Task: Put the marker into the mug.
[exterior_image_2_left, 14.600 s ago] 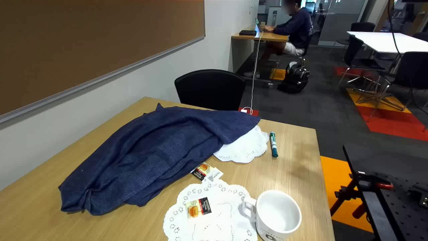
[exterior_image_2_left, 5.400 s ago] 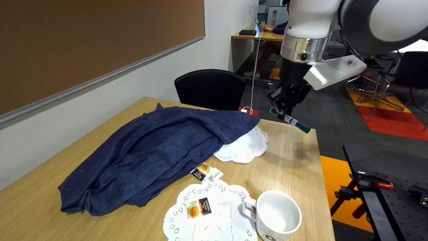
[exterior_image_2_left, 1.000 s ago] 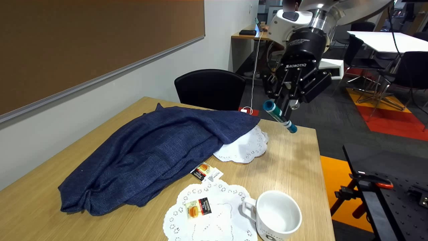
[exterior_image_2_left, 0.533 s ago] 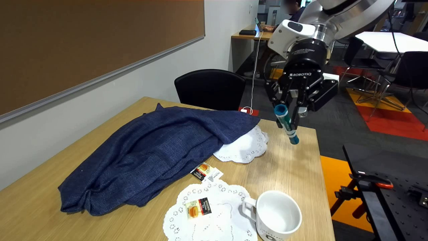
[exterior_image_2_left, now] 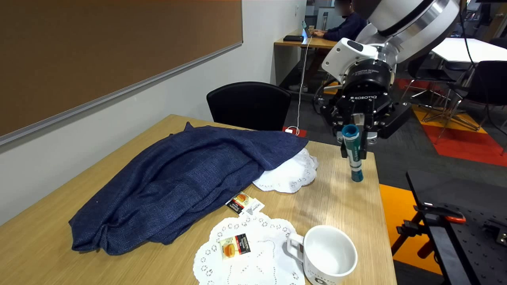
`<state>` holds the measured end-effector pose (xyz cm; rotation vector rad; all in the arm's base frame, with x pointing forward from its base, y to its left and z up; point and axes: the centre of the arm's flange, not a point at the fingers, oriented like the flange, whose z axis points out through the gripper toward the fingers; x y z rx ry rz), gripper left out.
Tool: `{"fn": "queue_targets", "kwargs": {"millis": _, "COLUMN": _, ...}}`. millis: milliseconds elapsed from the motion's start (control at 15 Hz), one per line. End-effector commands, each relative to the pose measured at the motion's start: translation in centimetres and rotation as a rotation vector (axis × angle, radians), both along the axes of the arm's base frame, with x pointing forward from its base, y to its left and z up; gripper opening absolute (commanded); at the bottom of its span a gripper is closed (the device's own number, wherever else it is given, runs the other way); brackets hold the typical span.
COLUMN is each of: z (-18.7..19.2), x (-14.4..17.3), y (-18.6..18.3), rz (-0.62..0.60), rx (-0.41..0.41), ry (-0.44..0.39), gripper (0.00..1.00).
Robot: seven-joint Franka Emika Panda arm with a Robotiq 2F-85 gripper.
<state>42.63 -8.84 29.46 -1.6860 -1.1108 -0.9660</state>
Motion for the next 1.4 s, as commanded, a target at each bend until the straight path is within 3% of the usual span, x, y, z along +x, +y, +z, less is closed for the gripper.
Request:
{"fn": "queue_targets", "kwargs": {"millis": 0, "z": -1.3, "x": -0.8, "y": 0.3, "rz": -0.032, "rx": 0.086, "ry": -0.076, "gripper": 0.05}}
{"fn": "queue_targets", "kwargs": {"millis": 333, "z": -3.4, "x": -2.0, "y": 1.2, "rz": -0.087, "rx": 0.109, "ry": -0.193, "gripper": 0.05}}
{"fn": "queue_targets", "kwargs": {"millis": 400, "z": -2.8, "x": -1.3, "y": 0.7, "rz": -0.073, "rx": 0.082, "ry": -0.14, "gripper": 0.05}}
{"fn": "queue_targets", "kwargs": {"millis": 467, "z": -3.1, "x": -1.5, "y": 0.8, "rz": -0.074, "rx": 0.085, "ry": -0.139, "gripper": 0.2}}
{"fn": "queue_targets", "kwargs": {"millis": 733, "z": -3.2, "x": -1.5, "y": 0.8, "rz": -0.074, "rx": 0.084, "ry": -0.138, "gripper": 0.2}}
{"fn": "queue_targets", "kwargs": {"millis": 800, "z": -2.9, "x": -1.3, "y": 0.9, "rz": -0.067, "rx": 0.076, "ry": -0.169, "gripper": 0.05}}
{"fn": "queue_targets", "kwargs": {"millis": 1333, "z": -4.0, "x": -2.2, "y": 1.3, "rz": -0.014, "rx": 0.074, "ry": -0.33, "gripper": 0.05}}
